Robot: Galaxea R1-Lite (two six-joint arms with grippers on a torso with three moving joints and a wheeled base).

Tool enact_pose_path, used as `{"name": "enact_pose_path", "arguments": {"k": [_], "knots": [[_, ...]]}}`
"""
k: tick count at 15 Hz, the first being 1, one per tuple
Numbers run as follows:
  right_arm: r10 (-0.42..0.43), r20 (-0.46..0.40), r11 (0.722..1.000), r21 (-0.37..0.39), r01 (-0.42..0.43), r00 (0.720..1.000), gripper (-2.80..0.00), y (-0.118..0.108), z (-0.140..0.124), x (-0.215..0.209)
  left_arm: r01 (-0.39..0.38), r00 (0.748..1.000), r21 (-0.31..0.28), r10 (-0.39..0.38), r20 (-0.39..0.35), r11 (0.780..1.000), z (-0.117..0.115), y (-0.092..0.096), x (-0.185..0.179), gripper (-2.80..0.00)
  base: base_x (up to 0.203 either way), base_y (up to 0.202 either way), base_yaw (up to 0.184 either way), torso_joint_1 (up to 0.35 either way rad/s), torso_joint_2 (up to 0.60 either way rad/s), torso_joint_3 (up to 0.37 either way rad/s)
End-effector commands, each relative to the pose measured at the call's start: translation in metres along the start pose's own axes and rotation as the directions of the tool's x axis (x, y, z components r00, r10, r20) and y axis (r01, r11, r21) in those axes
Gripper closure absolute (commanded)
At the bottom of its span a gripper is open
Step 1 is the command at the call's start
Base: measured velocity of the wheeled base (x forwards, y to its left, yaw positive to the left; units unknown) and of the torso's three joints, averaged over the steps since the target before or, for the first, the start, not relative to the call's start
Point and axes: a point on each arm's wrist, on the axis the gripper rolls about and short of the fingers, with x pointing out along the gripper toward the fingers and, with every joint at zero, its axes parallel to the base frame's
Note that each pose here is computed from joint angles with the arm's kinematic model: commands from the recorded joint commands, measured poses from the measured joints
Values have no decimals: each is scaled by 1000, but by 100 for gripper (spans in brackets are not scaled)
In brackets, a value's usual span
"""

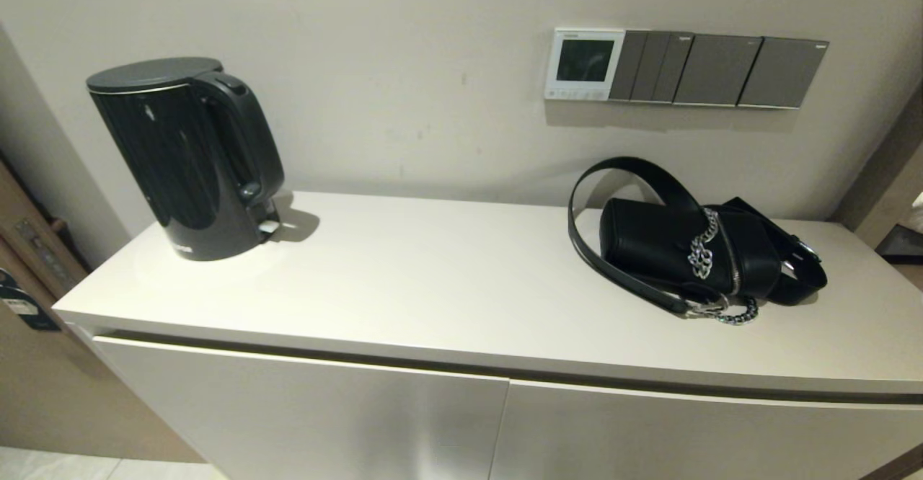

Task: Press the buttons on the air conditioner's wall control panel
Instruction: Turn on the central air conditioner

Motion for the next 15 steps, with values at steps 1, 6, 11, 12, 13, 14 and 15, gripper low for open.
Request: {"name": "enact_pose_path", "arguments": {"k": [1, 6, 11, 12, 13, 14, 15], "knots": [[0, -4, 1000, 0, 0, 1000, 0, 0, -1, 0, -1, 1000, 0, 1, -2, 1000, 0, 0, 0, 0, 0, 0, 0, 0, 0, 0], [2, 0, 1000, 0, -2, 1000, 0, 0, 0, 0, -1, 1000, 0, 1, -2, 1000, 0, 0, 0, 0, 0, 0, 0, 0, 0, 0], [2, 1, 1000, 0, -2, 1000, 0, 0, 0, 0, -1, 1000, 0, 1, -2, 1000, 0, 0, 0, 0, 0, 0, 0, 0, 0, 0], [3, 2, 1000, 0, -3, 1000, 0, 0, 0, 0, -1, 1000, 0, 1, -2, 1000, 0, 0, 0, 0, 0, 0, 0, 0, 0, 0], [2, 3, 1000, 0, -2, 1000, 0, 0, 0, 0, -1, 1000, 0, 1, -2, 1000, 0, 0, 0, 0, 0, 0, 0, 0, 0, 0], [2, 3, 1000, 0, -2, 1000, 0, 0, 0, 0, -1, 1000, 0, 1, -2, 1000, 0, 0, 0, 0, 0, 0, 0, 0, 0, 0], [2, 2, 1000, 0, -2, 1000, 0, 0, 0, 0, 0, 1000, 0, 0, -2, 1000, 0, 0, 0, 0, 0, 0, 0, 0, 0, 0]]}}
